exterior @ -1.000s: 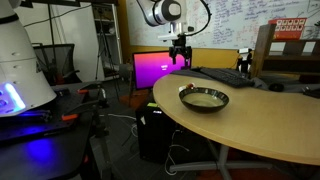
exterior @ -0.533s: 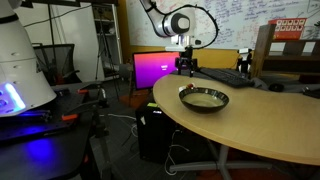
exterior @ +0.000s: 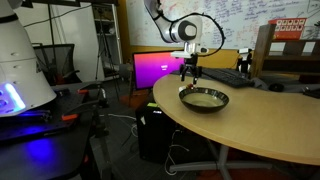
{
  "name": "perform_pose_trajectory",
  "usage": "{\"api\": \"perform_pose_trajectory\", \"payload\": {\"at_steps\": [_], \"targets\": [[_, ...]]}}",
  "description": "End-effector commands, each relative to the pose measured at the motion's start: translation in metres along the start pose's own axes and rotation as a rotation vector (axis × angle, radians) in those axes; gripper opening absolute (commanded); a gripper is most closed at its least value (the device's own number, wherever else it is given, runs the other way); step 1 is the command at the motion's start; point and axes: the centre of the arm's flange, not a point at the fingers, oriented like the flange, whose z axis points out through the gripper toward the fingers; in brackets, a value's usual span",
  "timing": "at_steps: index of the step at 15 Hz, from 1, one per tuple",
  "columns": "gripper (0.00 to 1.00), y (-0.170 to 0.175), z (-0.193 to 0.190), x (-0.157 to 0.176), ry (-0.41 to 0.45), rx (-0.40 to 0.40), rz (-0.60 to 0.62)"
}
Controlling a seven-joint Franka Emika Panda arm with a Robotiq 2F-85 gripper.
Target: Put the glue stick in the bowl
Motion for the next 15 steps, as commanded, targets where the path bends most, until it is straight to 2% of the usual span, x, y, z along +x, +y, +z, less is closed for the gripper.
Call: {"api": "perform_pose_trajectory", "payload": {"at_steps": [1,2,3,4,10,11,13,15], "targets": [[0.87,0.008,0.009,0.023,-0.031,0.027,0.000],[0.84,0.009,0.011,0.024,-0.032,0.028,0.003],[0.74,0.011,0.014,0.026,-0.039,0.030,0.006],[0.59,0.012,0.016,0.026,-0.043,0.032,0.008],[0.12,0.011,0.024,0.023,-0.047,0.047,0.005],[0.08,0.010,0.025,0.023,-0.050,0.047,0.005],[0.08,0.011,0.021,0.020,-0.046,0.057,0.006],[0.08,0.010,0.006,0.016,-0.004,0.079,-0.064]]}}
